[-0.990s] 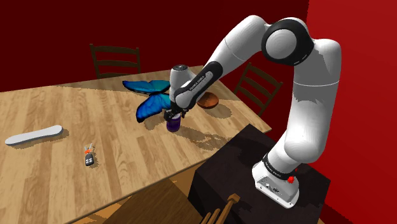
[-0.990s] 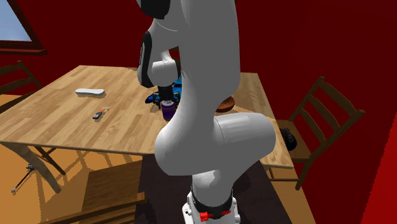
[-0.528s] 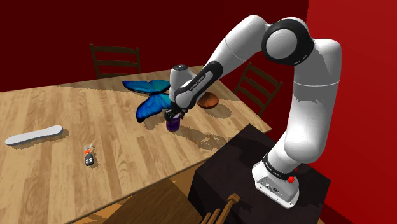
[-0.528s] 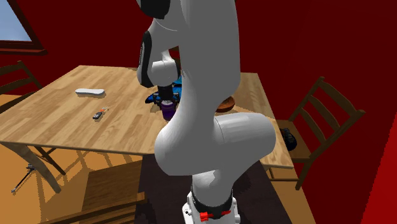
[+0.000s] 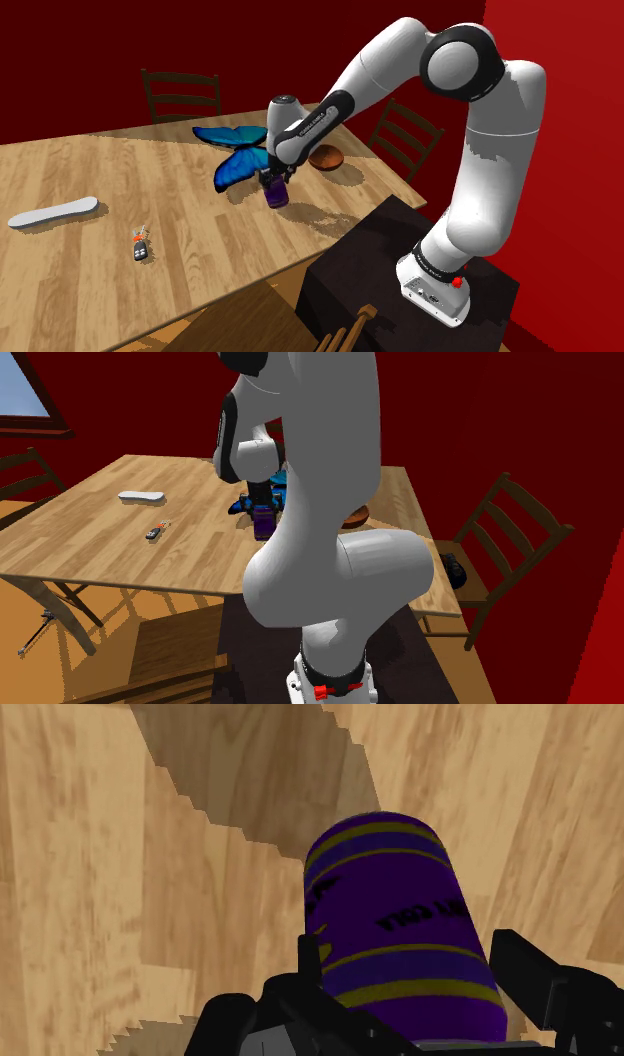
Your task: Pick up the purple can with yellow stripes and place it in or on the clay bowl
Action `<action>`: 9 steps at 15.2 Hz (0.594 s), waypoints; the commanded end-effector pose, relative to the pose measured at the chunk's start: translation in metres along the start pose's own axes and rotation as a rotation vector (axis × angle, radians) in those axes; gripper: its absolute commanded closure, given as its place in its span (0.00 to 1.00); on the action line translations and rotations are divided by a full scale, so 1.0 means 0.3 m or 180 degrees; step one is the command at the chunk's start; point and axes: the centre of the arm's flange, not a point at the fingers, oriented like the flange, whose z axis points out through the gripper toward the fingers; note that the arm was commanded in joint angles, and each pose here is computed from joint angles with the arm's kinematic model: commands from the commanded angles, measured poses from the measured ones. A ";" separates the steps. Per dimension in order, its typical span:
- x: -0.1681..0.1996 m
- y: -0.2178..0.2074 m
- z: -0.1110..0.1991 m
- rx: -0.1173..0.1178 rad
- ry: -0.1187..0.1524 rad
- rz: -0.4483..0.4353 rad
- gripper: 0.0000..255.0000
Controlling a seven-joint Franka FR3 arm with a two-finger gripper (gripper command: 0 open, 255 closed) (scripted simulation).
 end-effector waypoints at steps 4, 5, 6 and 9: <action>0.001 -0.002 -0.091 0.0000 0.0001 0.0000 1.00; 0.001 -0.002 -0.108 0.0000 0.0001 0.0000 1.00; 0.001 -0.002 -0.126 0.0000 0.0001 0.0000 1.00; 0.000 -0.003 -0.179 0.0000 0.0001 0.0000 1.00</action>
